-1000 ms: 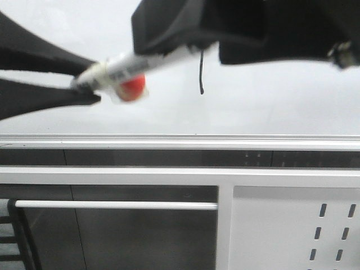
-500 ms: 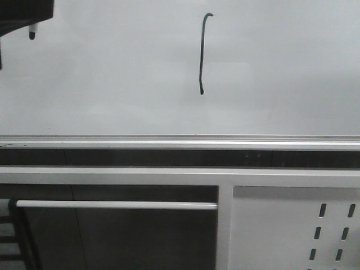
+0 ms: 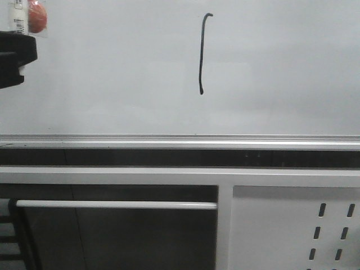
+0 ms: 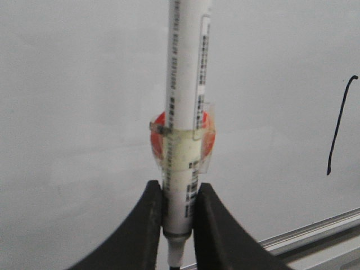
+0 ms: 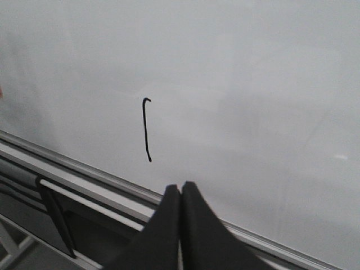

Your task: Write number 1 on whiteboard

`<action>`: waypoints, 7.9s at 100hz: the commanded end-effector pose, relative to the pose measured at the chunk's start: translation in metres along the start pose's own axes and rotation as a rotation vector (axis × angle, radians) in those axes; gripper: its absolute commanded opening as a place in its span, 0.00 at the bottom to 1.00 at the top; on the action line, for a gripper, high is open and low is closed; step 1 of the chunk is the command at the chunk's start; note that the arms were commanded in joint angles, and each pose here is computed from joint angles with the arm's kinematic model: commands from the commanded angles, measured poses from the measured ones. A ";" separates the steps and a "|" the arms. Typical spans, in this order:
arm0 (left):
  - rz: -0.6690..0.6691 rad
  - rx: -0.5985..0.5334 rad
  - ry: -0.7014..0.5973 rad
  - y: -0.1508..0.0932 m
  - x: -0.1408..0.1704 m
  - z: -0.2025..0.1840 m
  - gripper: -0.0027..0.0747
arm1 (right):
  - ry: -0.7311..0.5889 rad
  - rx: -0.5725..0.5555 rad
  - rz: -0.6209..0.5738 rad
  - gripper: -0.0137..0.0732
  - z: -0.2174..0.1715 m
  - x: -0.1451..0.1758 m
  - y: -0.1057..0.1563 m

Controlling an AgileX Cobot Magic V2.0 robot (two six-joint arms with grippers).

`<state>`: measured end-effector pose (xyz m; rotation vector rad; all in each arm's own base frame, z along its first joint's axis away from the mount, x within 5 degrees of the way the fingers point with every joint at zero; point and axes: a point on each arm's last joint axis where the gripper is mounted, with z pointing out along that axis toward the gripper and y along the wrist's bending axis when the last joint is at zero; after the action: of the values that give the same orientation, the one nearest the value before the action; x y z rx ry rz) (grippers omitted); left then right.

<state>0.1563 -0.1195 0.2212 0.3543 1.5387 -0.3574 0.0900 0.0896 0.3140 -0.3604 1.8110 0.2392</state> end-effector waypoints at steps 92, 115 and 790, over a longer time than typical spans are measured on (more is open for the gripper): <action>-0.077 -0.139 -0.193 -0.018 0.005 0.016 0.01 | -0.049 0.010 -0.041 0.07 0.000 -0.005 -0.001; -0.107 -0.168 -0.220 -0.014 0.000 0.029 0.01 | -0.049 0.010 -0.041 0.07 0.000 -0.005 -0.001; 0.152 -0.473 -0.104 0.123 -0.110 -0.195 0.01 | -0.113 0.235 -0.171 0.07 -0.014 -0.014 -0.038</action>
<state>0.0414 0.0705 0.3250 0.0978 1.4607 0.1350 0.0927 0.0565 0.3200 -0.3762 1.7196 -0.0062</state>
